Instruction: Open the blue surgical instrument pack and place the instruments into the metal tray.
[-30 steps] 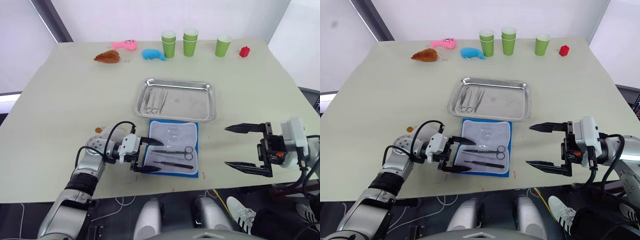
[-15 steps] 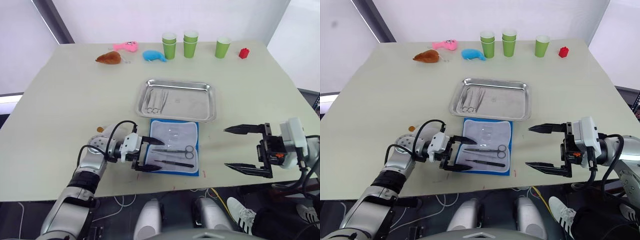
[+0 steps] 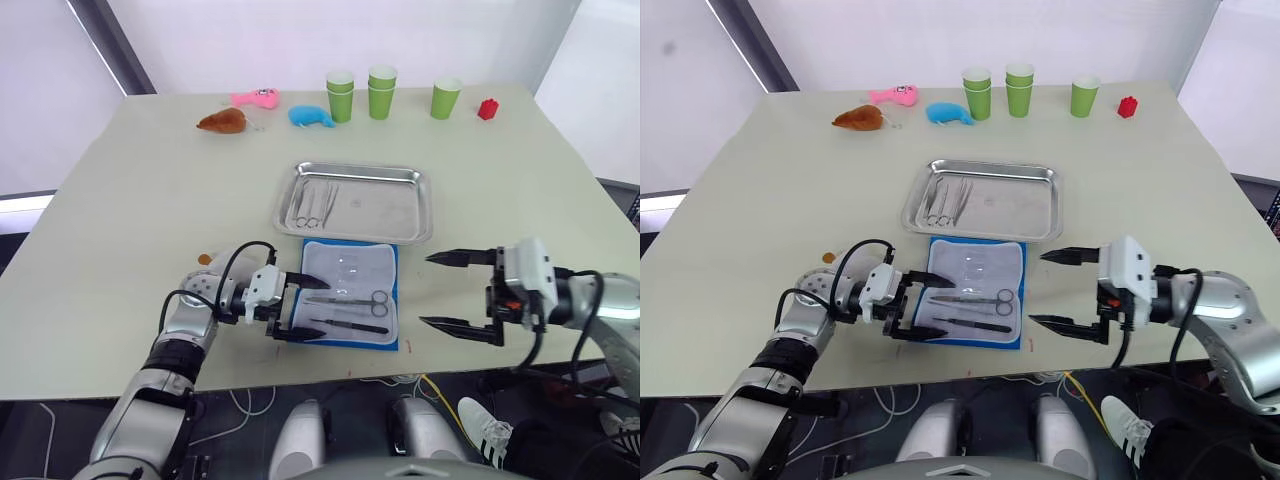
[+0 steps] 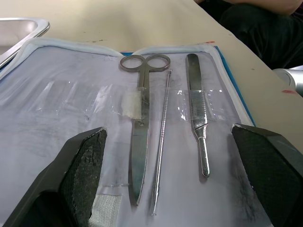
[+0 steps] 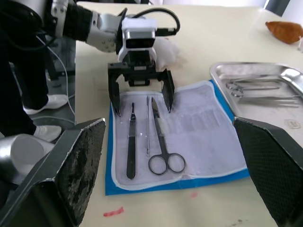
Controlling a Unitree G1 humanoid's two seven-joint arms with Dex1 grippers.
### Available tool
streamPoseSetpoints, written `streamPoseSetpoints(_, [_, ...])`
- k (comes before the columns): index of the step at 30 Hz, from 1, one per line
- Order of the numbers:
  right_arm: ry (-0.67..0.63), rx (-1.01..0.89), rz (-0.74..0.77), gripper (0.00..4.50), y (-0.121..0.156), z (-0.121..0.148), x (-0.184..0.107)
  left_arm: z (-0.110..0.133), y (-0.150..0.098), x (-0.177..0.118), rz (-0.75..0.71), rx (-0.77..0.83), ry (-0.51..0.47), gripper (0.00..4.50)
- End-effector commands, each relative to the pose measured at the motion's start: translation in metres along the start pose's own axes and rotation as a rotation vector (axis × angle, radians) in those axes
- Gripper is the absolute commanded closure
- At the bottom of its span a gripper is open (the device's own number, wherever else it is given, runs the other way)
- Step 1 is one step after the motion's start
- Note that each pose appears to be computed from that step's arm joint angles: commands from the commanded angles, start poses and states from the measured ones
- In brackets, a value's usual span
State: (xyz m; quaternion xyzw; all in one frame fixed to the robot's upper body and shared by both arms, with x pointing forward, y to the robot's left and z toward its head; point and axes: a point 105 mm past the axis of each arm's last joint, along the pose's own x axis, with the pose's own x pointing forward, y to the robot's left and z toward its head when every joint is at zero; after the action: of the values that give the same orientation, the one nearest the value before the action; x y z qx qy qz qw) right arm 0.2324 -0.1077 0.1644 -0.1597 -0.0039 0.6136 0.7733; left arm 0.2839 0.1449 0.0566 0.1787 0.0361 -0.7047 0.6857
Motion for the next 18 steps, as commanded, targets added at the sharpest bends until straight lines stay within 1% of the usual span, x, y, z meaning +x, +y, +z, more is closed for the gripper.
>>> streamPoseSetpoints(1, [0.008, -0.042, -0.013, 0.00, -0.006, 0.000, 0.017, -0.026, -0.021, 0.005, -0.071, -0.090, 0.072, 0.06])
streamPoseSetpoints(4, [0.051, -0.045, -0.018, 0.00, -0.011, -0.009, 0.035, -0.028, -0.023, 0.007, -0.071, -0.100, 0.071, 0.06])
streamPoseSetpoints(9, [0.080, -0.045, -0.012, 0.00, -0.015, -0.018, 0.060, -0.029, -0.026, 0.008, -0.070, -0.108, 0.066, 0.06])
streamPoseSetpoints(18, [0.169, -0.036, -0.052, 0.00, -0.026, -0.037, 0.077, -0.031, -0.029, 0.006, -0.064, -0.120, 0.076, 0.06])
